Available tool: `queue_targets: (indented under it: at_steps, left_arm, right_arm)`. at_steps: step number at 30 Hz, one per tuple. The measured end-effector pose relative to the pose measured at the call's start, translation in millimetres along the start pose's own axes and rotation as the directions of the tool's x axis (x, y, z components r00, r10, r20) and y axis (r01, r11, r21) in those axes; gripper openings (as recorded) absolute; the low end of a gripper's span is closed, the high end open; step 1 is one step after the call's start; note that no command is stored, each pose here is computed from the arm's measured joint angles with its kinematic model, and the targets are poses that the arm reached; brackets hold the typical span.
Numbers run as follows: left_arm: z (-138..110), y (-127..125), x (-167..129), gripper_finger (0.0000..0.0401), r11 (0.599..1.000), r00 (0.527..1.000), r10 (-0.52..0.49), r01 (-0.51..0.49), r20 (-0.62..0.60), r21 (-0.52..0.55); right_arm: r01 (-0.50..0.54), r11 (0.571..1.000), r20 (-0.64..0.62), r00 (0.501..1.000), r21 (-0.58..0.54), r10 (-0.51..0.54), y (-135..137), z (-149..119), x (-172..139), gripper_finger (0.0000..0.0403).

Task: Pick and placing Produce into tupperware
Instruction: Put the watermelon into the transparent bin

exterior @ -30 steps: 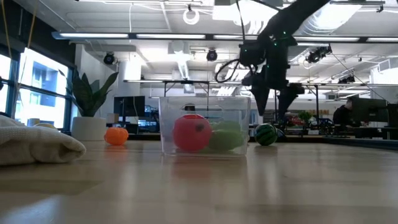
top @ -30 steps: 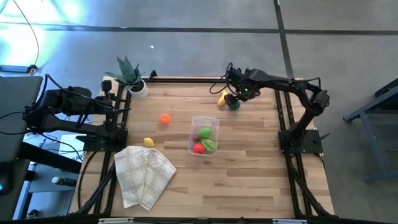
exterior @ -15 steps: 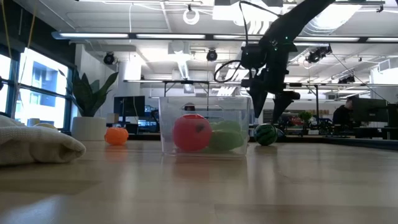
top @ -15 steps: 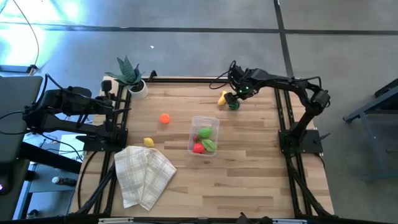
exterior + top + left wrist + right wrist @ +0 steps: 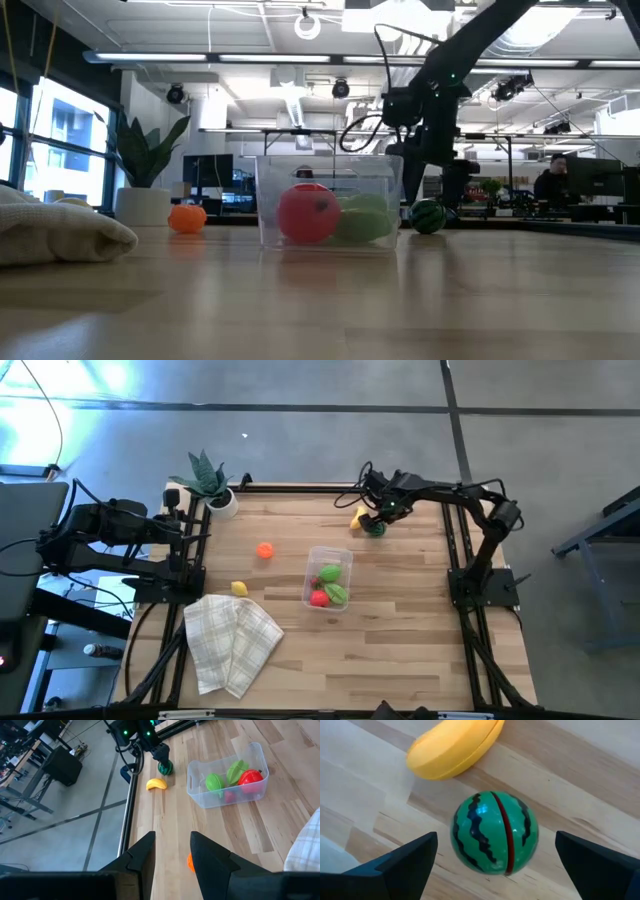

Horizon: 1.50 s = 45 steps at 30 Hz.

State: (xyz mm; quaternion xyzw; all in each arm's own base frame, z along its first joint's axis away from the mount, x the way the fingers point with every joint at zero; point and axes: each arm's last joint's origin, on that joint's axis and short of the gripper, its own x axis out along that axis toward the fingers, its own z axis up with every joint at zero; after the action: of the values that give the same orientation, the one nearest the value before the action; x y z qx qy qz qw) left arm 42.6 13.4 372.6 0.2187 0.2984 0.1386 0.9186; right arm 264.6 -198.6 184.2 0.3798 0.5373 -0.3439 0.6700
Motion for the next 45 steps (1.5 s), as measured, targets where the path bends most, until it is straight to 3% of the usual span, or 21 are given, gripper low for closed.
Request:
queue_targets:
  at_steps: [11, 26, 37, 45]
  left_arm:
    - [0.0, 0.0, -0.1, 0.0113, 1.0, 1.0, 0.0, 0.0, 0.0, 0.0]
    - [0.0, 0.0, 0.0, 0.0113, 1.0, 1.0, 0.0, 0.0, 0.0, 0.0]
    - [0.0, 0.0, 0.0, 0.0113, 1.0, 1.0, 0.0, 0.0, 0.0, 0.0]
    - [0.0, 0.0, -0.1, 0.0113, 1.0, 1.0, 0.0, 0.0, 0.001, 0.0]
  right_arm:
    - [-0.008, 1.0, -0.055, 0.998, -0.011, 0.007, 2.9, 0.8, 19.1, 0.0397]
    - [0.01, 1.0, -0.041, 0.999, -0.008, -0.01, 9.5, 1.4, 29.0, 0.0395]
    - [0.003, 1.0, -0.016, 1.0, 0.007, -0.002, 10.5, 3.7, 29.1, 0.0329]
    - [-0.003, 1.0, -0.004, 1.0, 0.006, 0.003, 11.0, 4.8, 29.1, 0.0305]
